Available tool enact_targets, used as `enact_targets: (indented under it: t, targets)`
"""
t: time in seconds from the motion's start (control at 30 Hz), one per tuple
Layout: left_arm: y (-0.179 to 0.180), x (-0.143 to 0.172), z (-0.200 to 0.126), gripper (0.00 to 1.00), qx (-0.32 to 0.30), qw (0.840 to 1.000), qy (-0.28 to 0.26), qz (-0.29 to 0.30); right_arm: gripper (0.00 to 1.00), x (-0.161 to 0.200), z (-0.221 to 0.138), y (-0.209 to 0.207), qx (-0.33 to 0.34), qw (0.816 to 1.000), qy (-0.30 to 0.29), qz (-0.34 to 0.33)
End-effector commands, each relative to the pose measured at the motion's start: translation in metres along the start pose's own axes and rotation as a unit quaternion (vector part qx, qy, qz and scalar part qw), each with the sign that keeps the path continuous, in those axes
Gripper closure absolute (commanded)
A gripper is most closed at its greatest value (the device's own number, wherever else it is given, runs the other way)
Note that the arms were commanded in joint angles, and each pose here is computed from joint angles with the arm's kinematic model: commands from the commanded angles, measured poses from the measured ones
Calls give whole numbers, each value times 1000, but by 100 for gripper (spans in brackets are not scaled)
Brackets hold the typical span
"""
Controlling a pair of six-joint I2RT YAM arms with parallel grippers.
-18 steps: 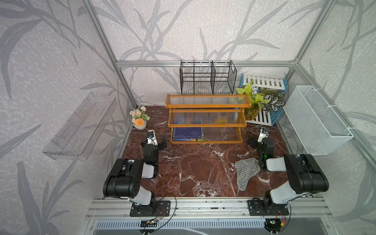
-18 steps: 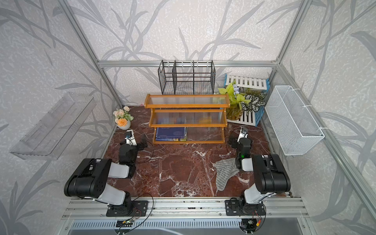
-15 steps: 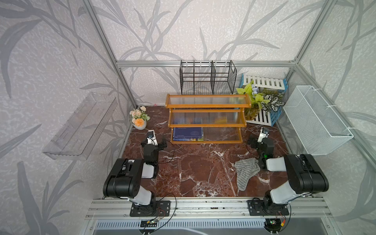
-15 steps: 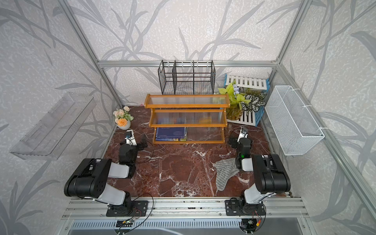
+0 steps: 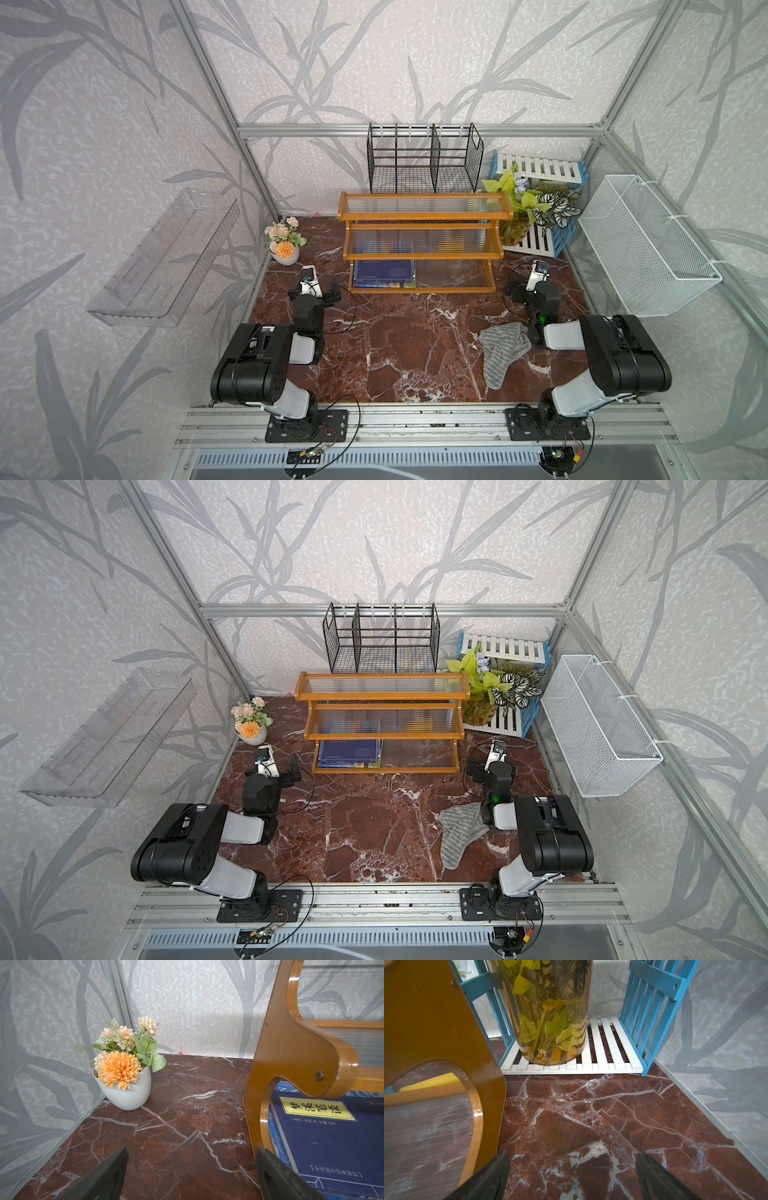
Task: Wipe the bookshelf clean with a cloth
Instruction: Pick up the cleaning item at the center of the board.
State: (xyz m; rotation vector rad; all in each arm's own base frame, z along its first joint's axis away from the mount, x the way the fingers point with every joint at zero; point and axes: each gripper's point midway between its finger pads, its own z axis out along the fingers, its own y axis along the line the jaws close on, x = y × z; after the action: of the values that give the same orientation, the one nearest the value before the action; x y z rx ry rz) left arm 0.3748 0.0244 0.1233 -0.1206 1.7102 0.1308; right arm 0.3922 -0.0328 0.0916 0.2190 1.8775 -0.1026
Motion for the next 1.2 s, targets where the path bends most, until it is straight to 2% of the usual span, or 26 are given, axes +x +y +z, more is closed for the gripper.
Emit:
enact_targets:
  t: [0.0,0.13,0.27,0.37,0.47,0.53,0.67,0.87,0.97,1.17]
  targets:
    - [-1,-5,1,0,1,1000,-7,2,1,-1,0,-1,1,1000,-5,-3]
    - [3,-7,0,0,-7,1000,-10,-2,1,-8,-2,-2,7,1000,-9,0]
    - [8,-12,8,0,-28,999,20,-4,1,-29,-8,-2,9,1000,2,-2]
    - [11,-12,12,0,-38,998,44,-8,1,-36,-16,-3,17,998,56,15]
    - [18,-10,9,0,-63,995,75,-26,1,-33,-30,2,13,988,141,57]
    - [26,-8,6,0,-89,990,101,-39,1,-25,-42,5,14,979,182,96]
    - [23,-7,-4,0,-83,984,143,-67,1,2,-75,14,7,949,265,170]
    - [12,-5,-22,0,-69,976,172,-114,1,34,-128,34,16,919,352,177]
    - [-2,-2,-32,0,-42,972,184,-140,1,51,-147,40,19,907,376,187]
    - [-40,14,-54,0,14,965,209,-160,2,74,-176,46,11,900,386,202]
